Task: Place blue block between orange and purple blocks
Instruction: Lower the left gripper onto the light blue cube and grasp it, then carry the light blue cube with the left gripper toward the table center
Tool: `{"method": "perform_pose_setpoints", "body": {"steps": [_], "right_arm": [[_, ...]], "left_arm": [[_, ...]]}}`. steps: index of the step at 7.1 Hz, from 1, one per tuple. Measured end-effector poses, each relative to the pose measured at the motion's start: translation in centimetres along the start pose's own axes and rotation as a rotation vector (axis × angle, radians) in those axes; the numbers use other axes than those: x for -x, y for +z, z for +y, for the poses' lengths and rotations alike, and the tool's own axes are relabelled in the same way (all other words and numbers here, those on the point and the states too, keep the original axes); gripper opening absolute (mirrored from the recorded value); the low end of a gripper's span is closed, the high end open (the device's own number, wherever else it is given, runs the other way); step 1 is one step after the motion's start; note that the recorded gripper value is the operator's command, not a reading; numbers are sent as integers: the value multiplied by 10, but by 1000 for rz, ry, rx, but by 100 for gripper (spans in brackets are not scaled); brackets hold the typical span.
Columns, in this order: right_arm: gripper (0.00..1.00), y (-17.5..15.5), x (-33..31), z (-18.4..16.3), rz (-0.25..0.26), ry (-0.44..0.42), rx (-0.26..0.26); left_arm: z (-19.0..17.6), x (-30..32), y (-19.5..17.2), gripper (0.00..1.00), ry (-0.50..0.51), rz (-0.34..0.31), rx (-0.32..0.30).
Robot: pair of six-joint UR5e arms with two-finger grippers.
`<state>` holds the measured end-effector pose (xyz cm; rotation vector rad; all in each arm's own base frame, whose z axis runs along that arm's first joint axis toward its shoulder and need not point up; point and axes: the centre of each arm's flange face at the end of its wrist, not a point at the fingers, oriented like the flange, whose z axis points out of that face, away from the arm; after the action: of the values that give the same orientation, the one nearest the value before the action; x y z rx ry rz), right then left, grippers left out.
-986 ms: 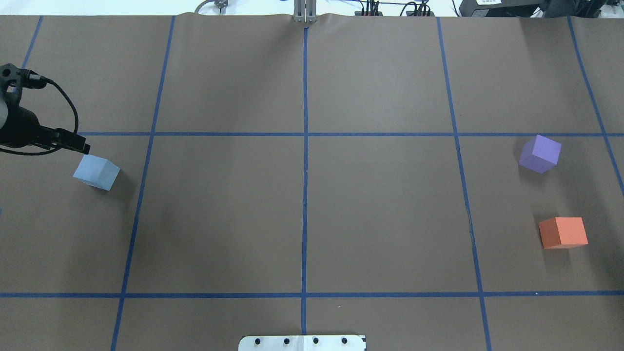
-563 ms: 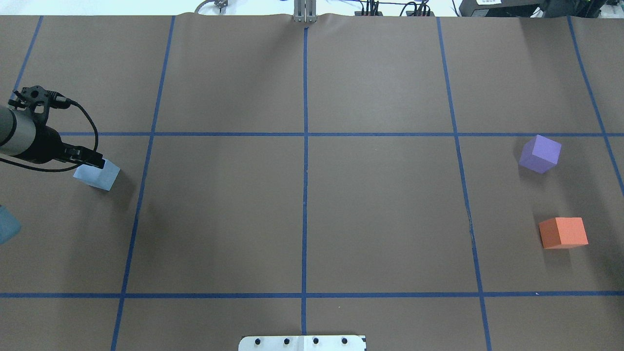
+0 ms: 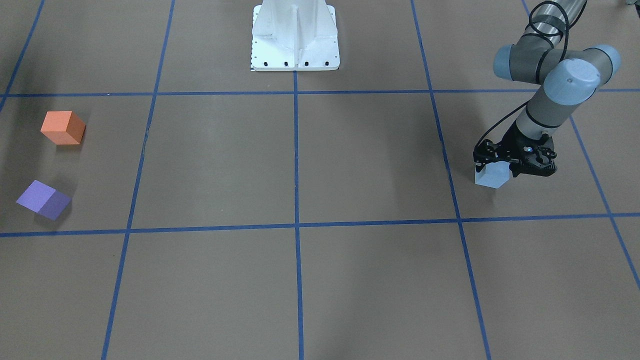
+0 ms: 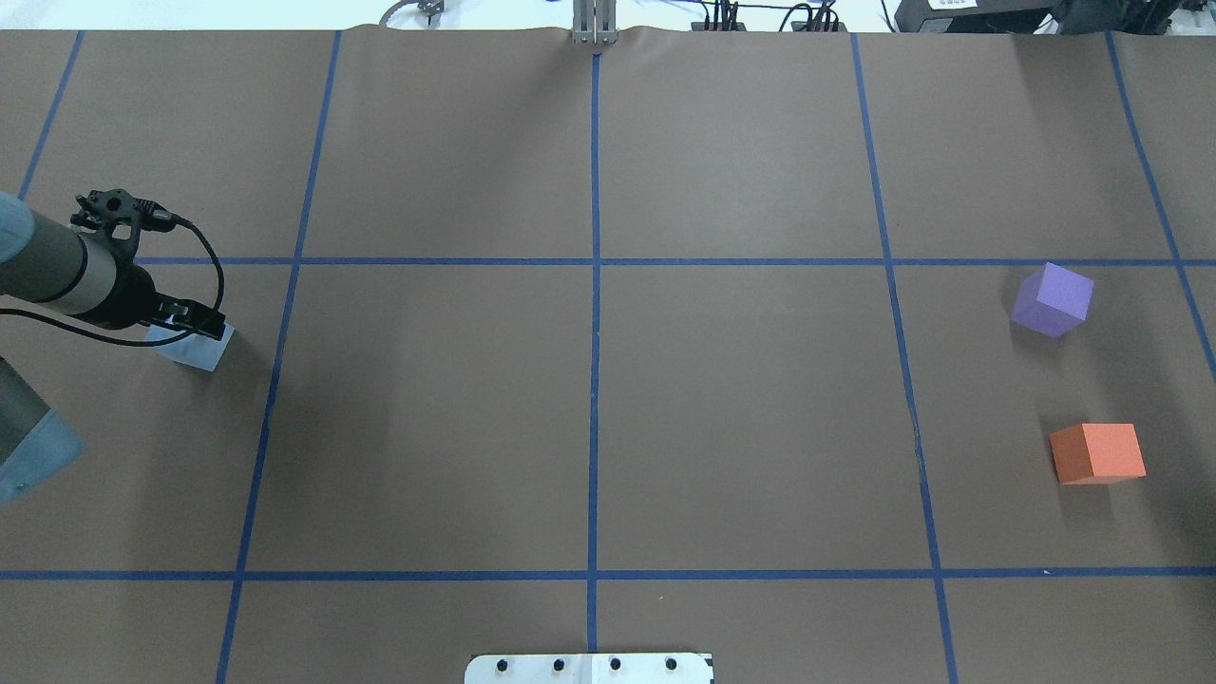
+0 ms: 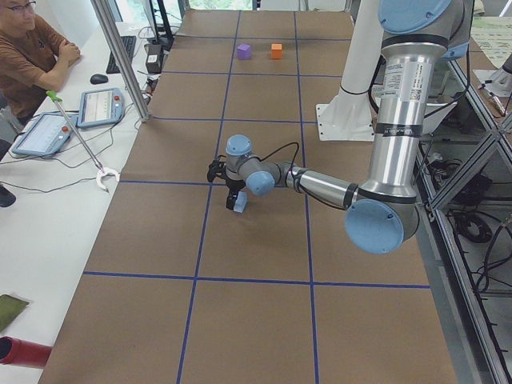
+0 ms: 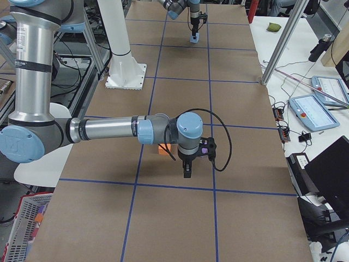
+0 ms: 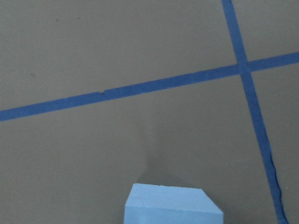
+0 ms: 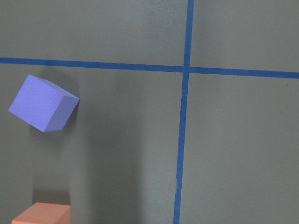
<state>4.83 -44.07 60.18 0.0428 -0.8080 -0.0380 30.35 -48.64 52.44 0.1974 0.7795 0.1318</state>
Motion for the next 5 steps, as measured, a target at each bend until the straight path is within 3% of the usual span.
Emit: {"method": "perform_pose_setpoints", "body": {"steps": [1, 3, 5], "right_arm": [[100, 0, 1, 0, -2, 4, -1], [100, -1, 1, 0, -4, 8, -2], [100, -8, 8, -5, -1, -7, -17]], "left_arm": [[-5, -3, 4, 0, -6, -1, 2], [-6, -4, 0, 0, -13, 18, 18], [-17, 8, -43, 0, -70, 75, 45]]}}
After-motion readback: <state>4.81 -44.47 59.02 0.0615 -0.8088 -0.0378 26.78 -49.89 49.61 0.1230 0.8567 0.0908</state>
